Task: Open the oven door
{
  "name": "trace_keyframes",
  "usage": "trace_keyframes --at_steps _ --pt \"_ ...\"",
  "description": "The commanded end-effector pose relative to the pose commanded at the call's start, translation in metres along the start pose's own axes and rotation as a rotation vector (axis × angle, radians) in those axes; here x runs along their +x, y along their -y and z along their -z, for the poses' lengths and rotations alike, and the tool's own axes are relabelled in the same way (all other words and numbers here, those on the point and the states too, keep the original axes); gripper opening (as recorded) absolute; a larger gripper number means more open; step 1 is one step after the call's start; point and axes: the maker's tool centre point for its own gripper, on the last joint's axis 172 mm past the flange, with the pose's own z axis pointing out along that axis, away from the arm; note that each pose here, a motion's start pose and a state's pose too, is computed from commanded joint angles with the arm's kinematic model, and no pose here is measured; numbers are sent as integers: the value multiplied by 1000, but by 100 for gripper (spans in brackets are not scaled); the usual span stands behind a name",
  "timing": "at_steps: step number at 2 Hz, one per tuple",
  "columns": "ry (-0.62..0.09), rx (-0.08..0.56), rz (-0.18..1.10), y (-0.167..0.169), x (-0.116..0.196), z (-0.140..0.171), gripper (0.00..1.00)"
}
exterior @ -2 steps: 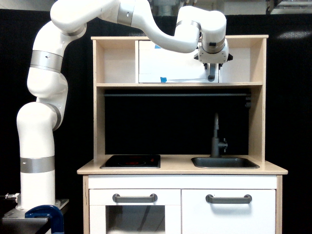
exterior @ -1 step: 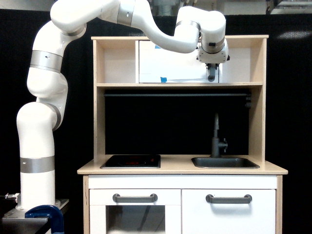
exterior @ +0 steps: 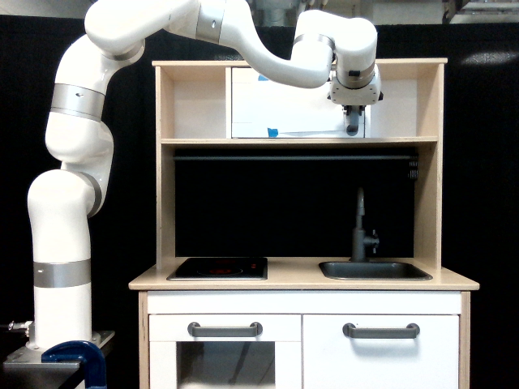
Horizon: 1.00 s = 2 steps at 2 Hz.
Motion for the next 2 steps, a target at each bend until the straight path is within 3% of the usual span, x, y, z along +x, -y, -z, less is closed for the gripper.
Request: trace_keyframes --at_steps 2 --pt "0 0 0 4 -4 27 0"
